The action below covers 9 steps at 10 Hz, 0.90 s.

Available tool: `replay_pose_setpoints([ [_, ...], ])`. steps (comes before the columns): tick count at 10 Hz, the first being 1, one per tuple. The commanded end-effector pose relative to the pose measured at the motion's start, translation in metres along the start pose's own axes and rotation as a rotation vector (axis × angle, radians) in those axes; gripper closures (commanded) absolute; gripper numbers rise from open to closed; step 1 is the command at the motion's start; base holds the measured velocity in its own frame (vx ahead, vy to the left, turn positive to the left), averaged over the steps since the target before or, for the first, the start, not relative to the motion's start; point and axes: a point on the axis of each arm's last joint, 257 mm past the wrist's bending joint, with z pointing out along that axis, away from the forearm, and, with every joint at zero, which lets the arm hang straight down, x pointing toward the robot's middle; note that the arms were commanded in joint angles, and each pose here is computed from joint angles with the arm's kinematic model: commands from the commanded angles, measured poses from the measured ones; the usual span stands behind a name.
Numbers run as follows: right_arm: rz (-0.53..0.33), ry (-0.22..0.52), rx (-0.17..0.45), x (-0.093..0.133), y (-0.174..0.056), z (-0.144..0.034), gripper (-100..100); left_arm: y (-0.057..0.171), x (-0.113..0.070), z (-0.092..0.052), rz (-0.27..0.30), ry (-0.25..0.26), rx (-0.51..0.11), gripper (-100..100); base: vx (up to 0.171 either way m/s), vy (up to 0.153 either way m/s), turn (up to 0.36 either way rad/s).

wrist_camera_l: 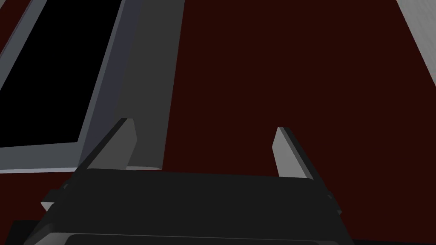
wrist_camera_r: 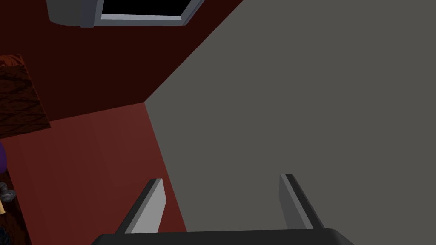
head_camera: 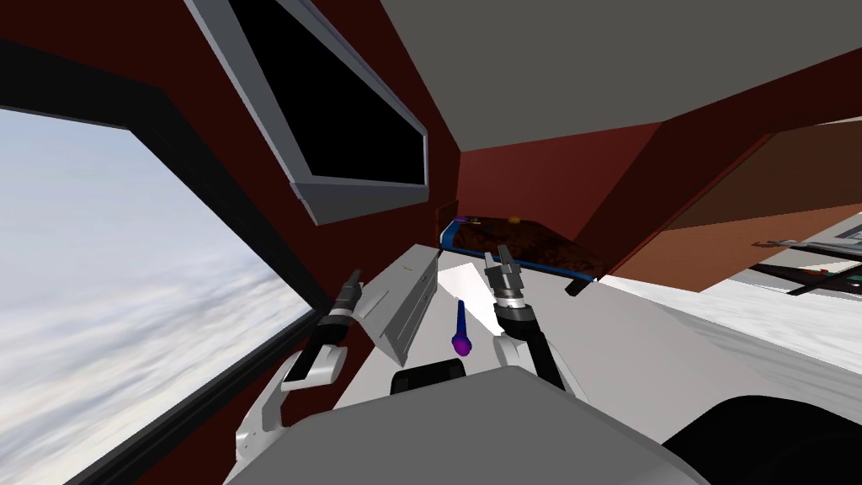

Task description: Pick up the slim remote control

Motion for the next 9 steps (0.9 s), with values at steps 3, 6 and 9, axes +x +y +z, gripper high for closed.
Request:
replay_pose_setpoints([
  [3, 0.000, 0.000, 0.000, 0.000, 0.000, 0.000, 0, 0.051, -0.007, 0.013, -0.011, 0.027, -0.145, -100, 0.028, -0.074, -0.013],
  [6, 0.000, 0.000, 0.000, 0.000, 0.000, 0.000, 0, 0.088, -0.014, 0.013, -0.016, 0.030, -0.242, -100, 0.033, -0.068, -0.007],
  [9, 0.000, 0.000, 0.000, 0.000, 0.000, 0.000, 0, 0.125, -0.032, 0.020, -0.028, 0.026, -0.359, -100, 0.029, -0.089, -0.006],
])
